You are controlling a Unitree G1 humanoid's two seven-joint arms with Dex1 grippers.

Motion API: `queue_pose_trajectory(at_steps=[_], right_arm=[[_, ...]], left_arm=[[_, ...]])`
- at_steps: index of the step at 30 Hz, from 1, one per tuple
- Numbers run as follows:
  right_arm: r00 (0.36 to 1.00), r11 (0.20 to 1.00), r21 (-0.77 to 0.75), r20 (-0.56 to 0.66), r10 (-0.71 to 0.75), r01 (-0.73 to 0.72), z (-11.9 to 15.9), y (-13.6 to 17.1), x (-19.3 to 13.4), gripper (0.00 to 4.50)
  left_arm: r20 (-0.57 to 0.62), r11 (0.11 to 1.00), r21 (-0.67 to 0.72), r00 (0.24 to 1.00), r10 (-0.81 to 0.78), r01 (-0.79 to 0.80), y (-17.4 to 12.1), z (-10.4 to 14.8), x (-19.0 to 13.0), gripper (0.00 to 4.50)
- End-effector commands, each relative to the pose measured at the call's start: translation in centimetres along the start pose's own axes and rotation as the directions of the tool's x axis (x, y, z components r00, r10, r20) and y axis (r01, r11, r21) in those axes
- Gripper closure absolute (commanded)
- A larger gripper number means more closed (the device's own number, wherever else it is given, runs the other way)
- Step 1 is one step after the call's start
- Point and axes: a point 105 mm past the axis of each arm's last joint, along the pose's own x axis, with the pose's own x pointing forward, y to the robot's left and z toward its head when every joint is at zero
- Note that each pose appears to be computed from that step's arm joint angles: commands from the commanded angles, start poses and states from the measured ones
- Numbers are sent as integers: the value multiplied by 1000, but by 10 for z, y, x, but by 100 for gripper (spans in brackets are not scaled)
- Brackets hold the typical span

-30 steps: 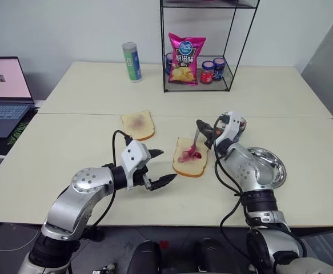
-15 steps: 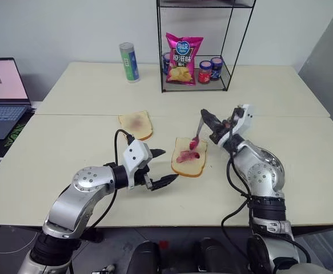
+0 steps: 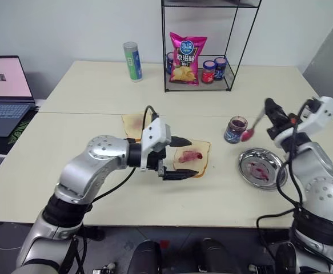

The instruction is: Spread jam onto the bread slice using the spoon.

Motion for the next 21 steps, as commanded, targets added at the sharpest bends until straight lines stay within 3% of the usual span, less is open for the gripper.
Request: queue_pose_trajectory(at_steps=[1,5,13,21], right_arm=[[990,993,-9,82,-119,120,11,-31,-13,445],[977,979,19,57,-205,204,-11,-62,-17,445],[945,923,228,30,-325,311,-44,-111,-20,445],[941,897,320,42,-335,305,-51,-120,-20,445]], left_arm=[[9,993,104,999,-48,47,4,6,17,0],[16,986,129,994,-105,102,-2,6,33,0],[37,983,136,991,-129,123,-4,3,59,0],[75,985,146,992,-104,92,7,14,73,0]])
